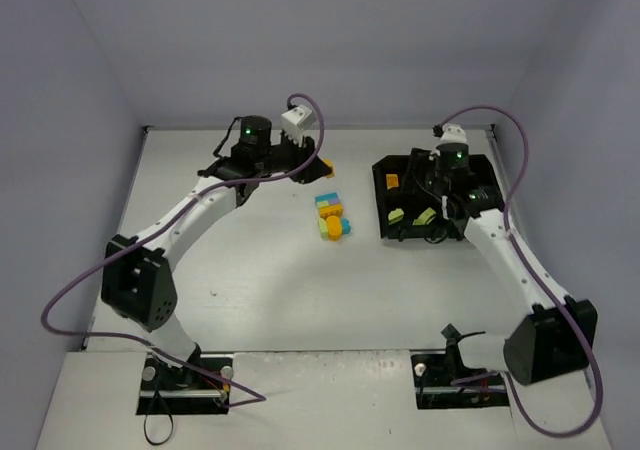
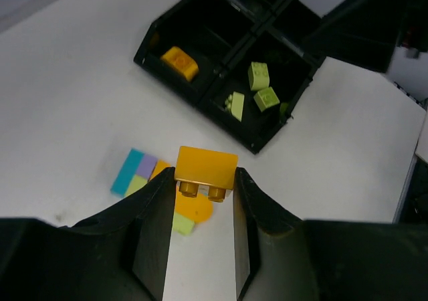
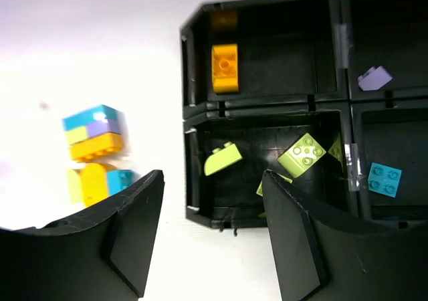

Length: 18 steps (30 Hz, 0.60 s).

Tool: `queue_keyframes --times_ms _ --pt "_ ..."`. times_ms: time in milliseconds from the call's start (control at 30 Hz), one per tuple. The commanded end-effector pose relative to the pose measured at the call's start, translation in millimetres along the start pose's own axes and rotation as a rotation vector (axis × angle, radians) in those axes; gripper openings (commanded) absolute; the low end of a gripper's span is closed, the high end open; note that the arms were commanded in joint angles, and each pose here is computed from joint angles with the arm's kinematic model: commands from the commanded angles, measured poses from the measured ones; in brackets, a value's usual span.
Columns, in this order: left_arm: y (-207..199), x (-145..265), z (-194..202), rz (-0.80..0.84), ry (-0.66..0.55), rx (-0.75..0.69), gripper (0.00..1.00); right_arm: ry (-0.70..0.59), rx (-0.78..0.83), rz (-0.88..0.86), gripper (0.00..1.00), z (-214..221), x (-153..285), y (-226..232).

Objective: Sort the legos into containers by color

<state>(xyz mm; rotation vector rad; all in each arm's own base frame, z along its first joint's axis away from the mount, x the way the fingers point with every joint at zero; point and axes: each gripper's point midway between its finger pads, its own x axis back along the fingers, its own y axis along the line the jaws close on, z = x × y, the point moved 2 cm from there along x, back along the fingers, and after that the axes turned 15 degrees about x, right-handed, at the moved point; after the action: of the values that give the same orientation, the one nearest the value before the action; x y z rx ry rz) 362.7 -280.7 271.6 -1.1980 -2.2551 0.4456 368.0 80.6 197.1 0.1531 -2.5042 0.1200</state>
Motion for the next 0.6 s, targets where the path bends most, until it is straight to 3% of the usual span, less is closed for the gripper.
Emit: queue_keyframes --times_ms 0,67,167,333,567 --pt "-26 -34 -52 0.134 -0.131 -0.11 0.11 -0.149 -0.064 -0.033 0.57 -28 37 0" --pt "-40 -49 -72 0.196 -0.155 -0.141 0.12 -0.16 -0.077 -0.035 0.57 -24 45 0" --pt "-43 -87 -65 0.259 -0.116 -0.141 0.12 -0.234 -0.109 -0.039 0.58 -31 72 -3" --pt "-56 -146 -70 0.326 -0.138 -0.135 0.11 -0.251 -0.12 -0.083 0.59 -16 87 3" --pt "-35 -216 -65 0.257 -0.24 -0.04 0.13 -0.253 -0.131 -0.134 0.61 0 102 10"
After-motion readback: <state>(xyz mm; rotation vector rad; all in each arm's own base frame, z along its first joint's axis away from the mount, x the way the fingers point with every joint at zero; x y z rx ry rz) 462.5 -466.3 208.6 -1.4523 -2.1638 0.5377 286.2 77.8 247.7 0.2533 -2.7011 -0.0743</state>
